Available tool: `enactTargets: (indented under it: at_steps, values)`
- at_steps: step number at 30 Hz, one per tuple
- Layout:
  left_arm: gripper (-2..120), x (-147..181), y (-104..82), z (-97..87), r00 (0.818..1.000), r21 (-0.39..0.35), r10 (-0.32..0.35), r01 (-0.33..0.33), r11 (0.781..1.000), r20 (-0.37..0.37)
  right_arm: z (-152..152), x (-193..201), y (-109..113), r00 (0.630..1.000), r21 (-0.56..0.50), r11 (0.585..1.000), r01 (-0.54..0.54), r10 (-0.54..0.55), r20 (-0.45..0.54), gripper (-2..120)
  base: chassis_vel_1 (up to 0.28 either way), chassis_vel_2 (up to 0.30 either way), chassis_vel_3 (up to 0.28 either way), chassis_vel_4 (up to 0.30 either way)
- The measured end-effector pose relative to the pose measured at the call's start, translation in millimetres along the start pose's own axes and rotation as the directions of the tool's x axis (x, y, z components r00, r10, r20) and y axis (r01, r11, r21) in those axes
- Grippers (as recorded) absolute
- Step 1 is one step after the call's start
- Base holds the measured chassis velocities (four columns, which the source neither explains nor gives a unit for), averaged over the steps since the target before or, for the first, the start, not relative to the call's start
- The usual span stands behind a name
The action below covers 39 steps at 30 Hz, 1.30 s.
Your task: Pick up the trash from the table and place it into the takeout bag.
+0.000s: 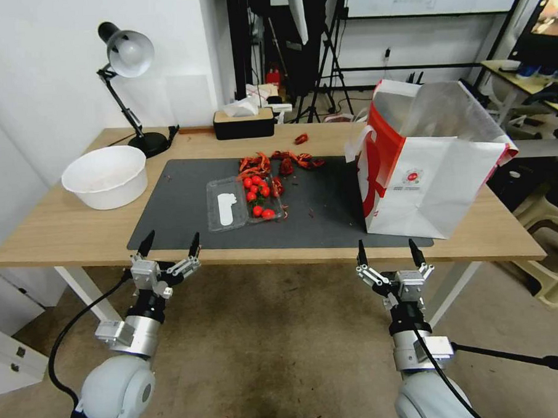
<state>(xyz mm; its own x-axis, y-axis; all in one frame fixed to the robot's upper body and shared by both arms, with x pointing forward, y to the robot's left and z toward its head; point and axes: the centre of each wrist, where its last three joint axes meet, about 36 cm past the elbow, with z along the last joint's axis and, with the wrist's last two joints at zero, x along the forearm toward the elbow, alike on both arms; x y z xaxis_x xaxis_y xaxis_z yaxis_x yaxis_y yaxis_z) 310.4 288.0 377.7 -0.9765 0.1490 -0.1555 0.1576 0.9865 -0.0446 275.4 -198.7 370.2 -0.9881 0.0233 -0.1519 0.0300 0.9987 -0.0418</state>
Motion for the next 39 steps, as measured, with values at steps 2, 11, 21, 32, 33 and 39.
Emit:
enactTargets:
  at_steps: [2, 11, 21, 32, 33, 39]
  values:
    - [100, 2, -0.6, 1.3, 1.0, 0.0, -0.001, 0.001, 1.0, -0.005, 1, 0, 1, 1.0, -0.002, 1.0, -0.001, 0.001, -0.001, 100, 0.0, 0.0, 0.0, 0.0]
    - [100, 4, 6.1, 6.0, 1.0, -0.016, -0.003, 0.003, 1.0, -0.009, 1, 0, 1, 1.0, -0.005, 1.0, 0.0, 0.0, -0.003, 100, 0.0, 0.0, 0.0, 0.0]
    - [100, 7, 10.0, 10.0, 1.0, -0.021, -0.008, 0.008, 1.0, -0.007, 4, 1, 2, 1.0, -0.012, 1.0, 0.011, -0.011, -0.012, 100, 0.0, 0.0, 0.0, 0.0]
    - [100, 8, 11.6, 10.9, 1.0, -0.024, -0.009, 0.009, 1.0, -0.004, 5, 2, 2, 1.0, -0.018, 1.0, 0.017, -0.017, -0.015, 100, 0.0, 0.0, 0.0, 0.0]
    - [100, 8, 11.6, 10.9, 1.0, -0.024, -0.009, 0.009, 1.0, -0.004, 5, 2, 2, 1.0, -0.018, 1.0, 0.017, -0.017, -0.015, 100, 0.0, 0.0, 0.0, 0.0]
    - [100, 8, 11.7, 10.8, 1.0, -0.025, -0.009, 0.009, 1.0, -0.004, 5, 2, 2, 1.0, -0.019, 1.0, 0.017, -0.017, -0.015, 100, 0.0, 0.0, 0.0, 0.0]
